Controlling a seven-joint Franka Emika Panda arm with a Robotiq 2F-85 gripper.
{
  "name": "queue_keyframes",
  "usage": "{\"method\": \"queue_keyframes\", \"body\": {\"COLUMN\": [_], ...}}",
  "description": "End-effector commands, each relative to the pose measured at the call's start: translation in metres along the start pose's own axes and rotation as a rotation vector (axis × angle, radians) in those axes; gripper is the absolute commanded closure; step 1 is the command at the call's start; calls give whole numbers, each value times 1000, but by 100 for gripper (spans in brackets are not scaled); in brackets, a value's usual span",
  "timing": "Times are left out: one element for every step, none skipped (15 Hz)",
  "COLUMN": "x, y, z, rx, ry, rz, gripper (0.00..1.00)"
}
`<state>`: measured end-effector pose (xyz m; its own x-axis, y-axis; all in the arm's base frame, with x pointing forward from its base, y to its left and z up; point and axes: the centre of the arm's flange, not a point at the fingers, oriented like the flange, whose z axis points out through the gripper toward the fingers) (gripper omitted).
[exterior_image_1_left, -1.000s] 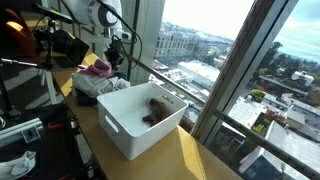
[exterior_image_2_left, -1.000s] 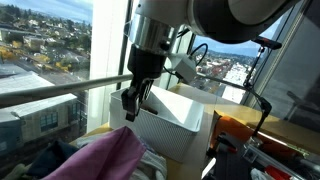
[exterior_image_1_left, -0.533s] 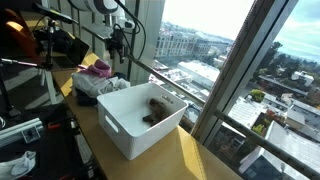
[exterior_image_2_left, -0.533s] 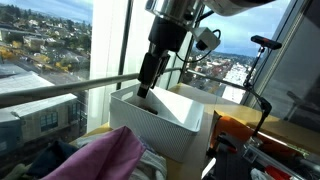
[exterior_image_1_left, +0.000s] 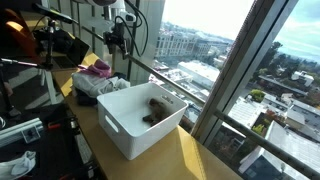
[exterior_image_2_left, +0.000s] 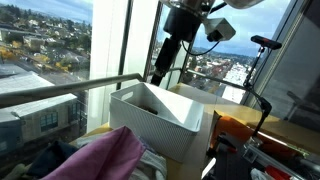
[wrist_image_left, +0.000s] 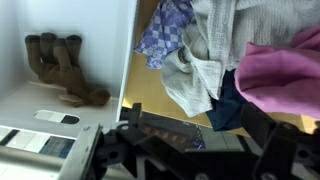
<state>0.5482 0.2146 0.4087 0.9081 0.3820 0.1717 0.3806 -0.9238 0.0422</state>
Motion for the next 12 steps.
{"method": "queue_keyframes", "body": {"x": [0,-1,-1,-1,-1,-5,-1,9,24,37,50,60], "y": [0,0,0,0,0,8,15,20,24,27,32,36], "z": [1,1,1,1,1,-17,-35,-43,-53,-59,-59,-57], "rx": [0,0,0,0,0,-16,-17,-21,-45,-58,-88,-110], "ry": [-1,-2,-2,-2,-2,1,14,36,63,93,117,136], "rz": [0,0,0,0,0,11,7,-4,-22,-41,-69,-92], "gripper": [0,0,0,0,0,0,0,0,0,0,0,0]}}
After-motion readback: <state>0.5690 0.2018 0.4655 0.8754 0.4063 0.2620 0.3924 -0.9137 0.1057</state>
